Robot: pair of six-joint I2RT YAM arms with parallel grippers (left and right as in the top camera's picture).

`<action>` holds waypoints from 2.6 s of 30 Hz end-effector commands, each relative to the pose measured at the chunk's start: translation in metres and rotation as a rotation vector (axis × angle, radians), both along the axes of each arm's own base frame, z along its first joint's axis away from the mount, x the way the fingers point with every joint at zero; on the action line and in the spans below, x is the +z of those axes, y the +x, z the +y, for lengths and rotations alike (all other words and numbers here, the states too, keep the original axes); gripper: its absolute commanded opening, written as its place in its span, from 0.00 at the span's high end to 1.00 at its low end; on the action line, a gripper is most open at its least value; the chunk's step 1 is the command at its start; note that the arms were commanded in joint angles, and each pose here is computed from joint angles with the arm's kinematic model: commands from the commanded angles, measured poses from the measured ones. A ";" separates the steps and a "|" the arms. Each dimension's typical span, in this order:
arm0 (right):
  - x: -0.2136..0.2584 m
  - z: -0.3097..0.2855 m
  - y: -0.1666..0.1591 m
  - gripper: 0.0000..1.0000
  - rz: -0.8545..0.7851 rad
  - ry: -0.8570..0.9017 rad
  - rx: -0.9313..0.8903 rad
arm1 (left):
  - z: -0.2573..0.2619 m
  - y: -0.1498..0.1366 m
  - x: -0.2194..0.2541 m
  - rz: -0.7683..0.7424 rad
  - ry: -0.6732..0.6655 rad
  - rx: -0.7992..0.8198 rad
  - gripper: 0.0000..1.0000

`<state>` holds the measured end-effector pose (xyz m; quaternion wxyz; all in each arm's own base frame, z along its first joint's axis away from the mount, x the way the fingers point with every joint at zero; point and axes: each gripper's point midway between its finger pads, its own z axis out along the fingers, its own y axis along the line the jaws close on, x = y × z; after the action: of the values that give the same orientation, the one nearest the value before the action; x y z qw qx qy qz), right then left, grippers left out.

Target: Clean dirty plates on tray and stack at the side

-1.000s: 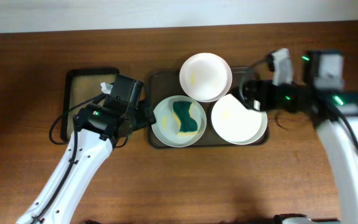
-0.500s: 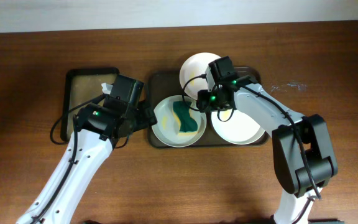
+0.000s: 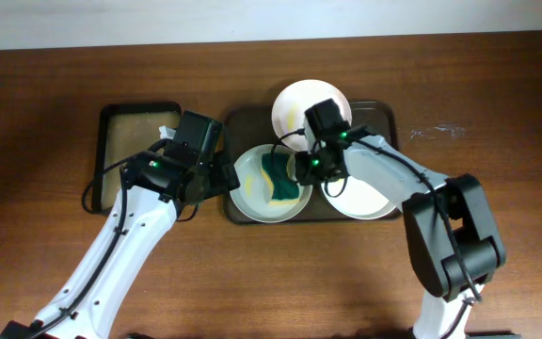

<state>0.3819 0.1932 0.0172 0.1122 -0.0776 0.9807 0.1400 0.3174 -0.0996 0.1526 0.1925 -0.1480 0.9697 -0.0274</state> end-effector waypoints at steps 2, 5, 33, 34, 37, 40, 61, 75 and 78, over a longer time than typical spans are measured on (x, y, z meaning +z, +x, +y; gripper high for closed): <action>-0.006 -0.004 -0.007 0.70 0.029 -0.023 -0.020 | -0.002 0.002 -0.003 0.003 -0.009 -0.006 0.16; -0.007 -0.003 -0.011 0.80 0.052 -0.015 -0.030 | -0.016 0.007 -0.004 -0.001 -0.071 -0.029 0.30; -0.006 -0.001 -0.010 0.92 0.048 -0.007 -0.027 | -0.113 0.051 -0.147 0.167 -0.277 -0.219 0.82; -0.006 -0.001 -0.010 0.92 0.048 -0.007 -0.027 | -0.095 0.048 -0.153 0.179 -0.186 -0.184 0.91; -0.006 -0.001 -0.010 0.91 0.048 -0.007 -0.027 | -0.052 0.045 -0.158 0.185 0.039 -0.114 0.93; -0.006 -0.001 -0.010 0.92 0.048 -0.008 -0.026 | -0.017 0.043 -0.155 0.179 0.230 -0.067 0.99; -0.006 -0.001 -0.010 0.96 0.047 -0.007 -0.027 | -0.092 0.063 -0.093 0.051 -0.173 -0.177 1.00; -0.005 -0.004 -0.008 0.96 0.033 -0.022 -0.029 | 0.004 0.058 -0.083 -0.097 0.284 -0.002 1.00; 0.012 0.002 -0.003 0.96 -0.007 -0.004 -0.020 | 0.002 0.059 -0.016 -0.254 0.200 0.022 1.00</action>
<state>0.3738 0.2004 0.0171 0.0964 -0.0684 0.9812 0.1528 0.3679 -0.1145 0.0647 0.2368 -0.1107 0.9635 0.0575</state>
